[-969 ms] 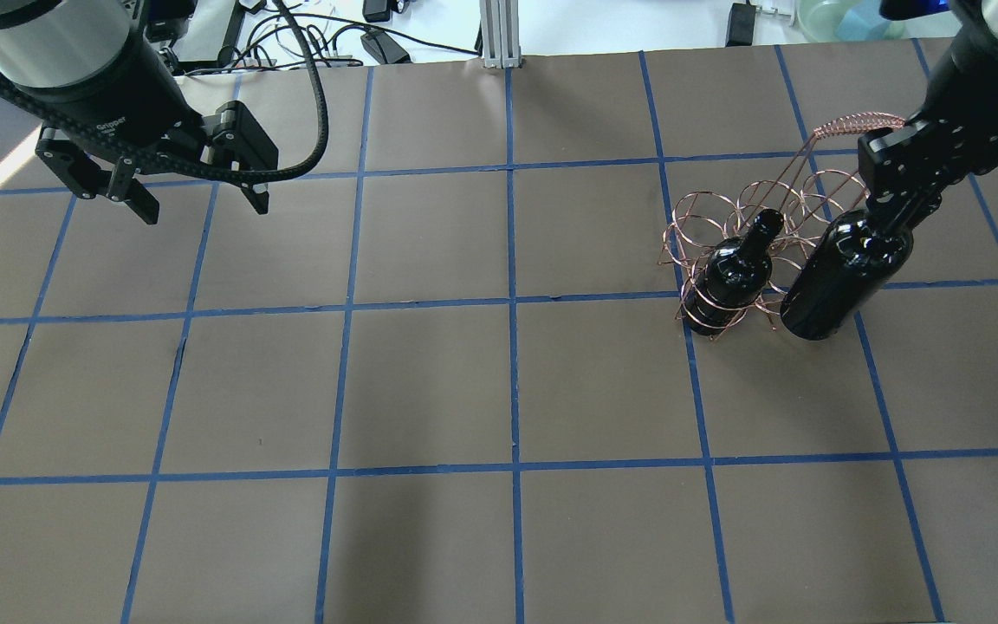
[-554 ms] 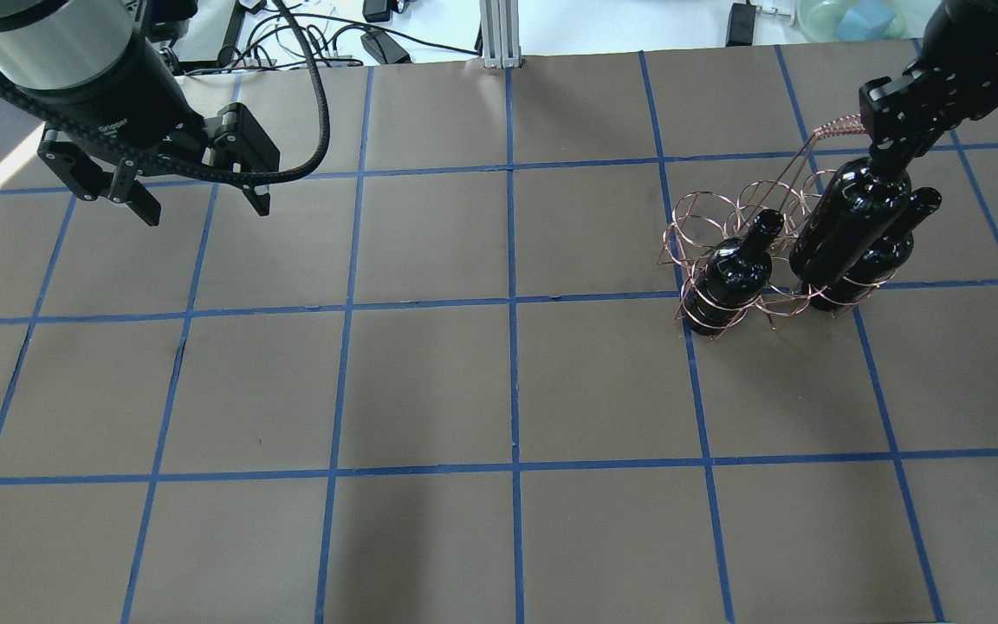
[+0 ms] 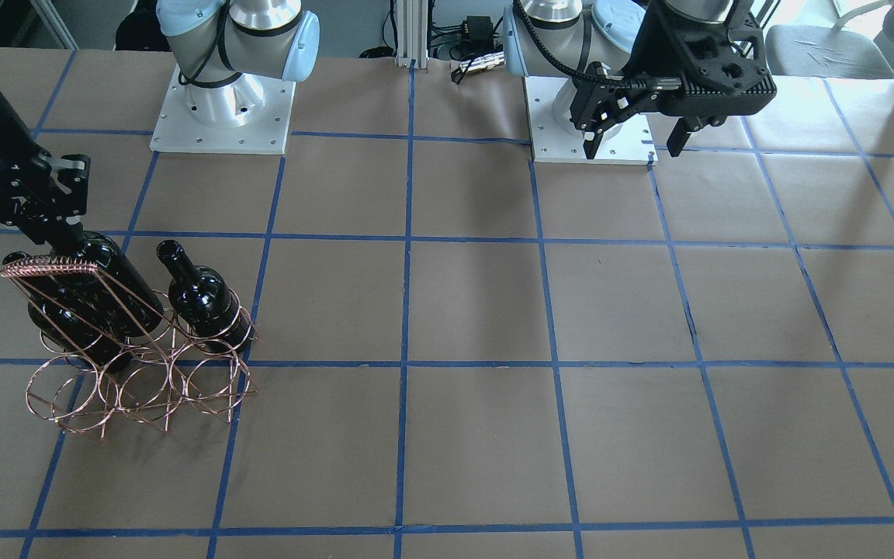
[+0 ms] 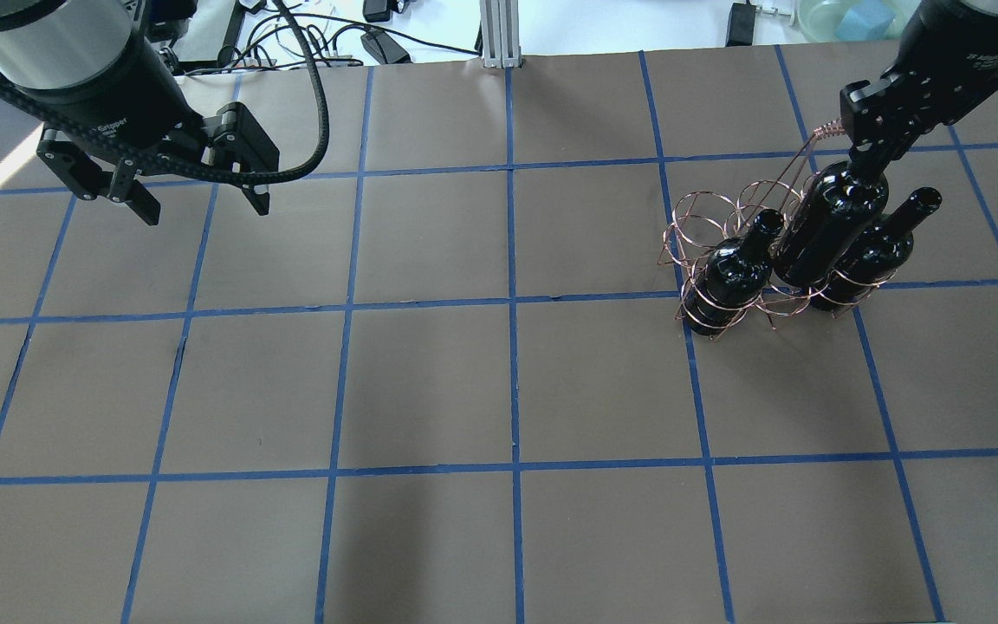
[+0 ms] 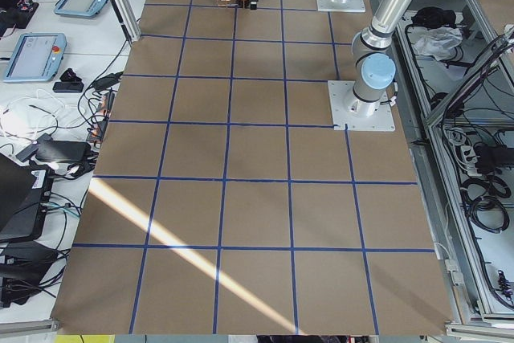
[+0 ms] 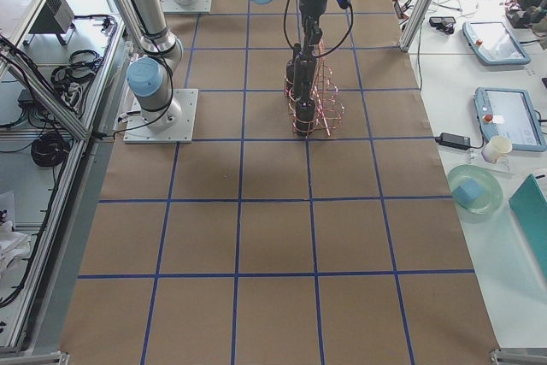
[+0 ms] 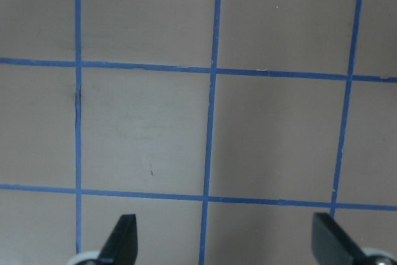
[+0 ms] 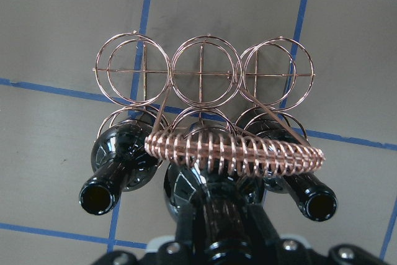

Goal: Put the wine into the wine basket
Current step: 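Tilt and lower the bottle into the empty middle slot of the rack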

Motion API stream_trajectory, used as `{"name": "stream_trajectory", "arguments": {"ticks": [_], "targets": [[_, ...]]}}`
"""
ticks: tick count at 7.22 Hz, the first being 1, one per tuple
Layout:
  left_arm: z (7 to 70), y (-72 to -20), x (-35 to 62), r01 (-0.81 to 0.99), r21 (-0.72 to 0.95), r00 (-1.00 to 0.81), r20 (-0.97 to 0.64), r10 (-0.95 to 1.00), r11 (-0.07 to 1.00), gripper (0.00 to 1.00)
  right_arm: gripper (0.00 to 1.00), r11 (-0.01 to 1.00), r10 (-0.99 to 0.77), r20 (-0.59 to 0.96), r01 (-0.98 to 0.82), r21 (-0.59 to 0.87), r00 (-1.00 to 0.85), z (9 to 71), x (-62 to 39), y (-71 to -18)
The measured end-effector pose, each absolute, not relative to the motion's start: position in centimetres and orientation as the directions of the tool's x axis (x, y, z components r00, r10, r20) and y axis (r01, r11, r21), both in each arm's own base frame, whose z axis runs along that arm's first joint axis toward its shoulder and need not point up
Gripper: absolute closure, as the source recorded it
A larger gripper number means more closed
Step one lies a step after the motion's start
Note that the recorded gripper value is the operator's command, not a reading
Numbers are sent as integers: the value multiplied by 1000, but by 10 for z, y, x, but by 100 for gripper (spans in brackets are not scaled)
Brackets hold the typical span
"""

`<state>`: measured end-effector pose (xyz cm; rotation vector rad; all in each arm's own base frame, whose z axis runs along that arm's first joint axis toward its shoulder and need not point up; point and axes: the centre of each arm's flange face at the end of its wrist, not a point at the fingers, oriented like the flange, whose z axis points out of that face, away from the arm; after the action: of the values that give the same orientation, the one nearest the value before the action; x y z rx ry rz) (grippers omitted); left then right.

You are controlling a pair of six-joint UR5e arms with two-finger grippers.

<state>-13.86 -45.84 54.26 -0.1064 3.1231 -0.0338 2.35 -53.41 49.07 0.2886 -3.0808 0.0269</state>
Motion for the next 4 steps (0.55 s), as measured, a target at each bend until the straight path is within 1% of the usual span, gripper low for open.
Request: {"name": "stream_trajectory", "arguments": {"ticks": [4], "targets": [[543, -458, -138, -67, -24, -998, -17, -68, 997, 0, 99, 984, -179, 32, -179, 18, -983, 465, 22, -541]]}}
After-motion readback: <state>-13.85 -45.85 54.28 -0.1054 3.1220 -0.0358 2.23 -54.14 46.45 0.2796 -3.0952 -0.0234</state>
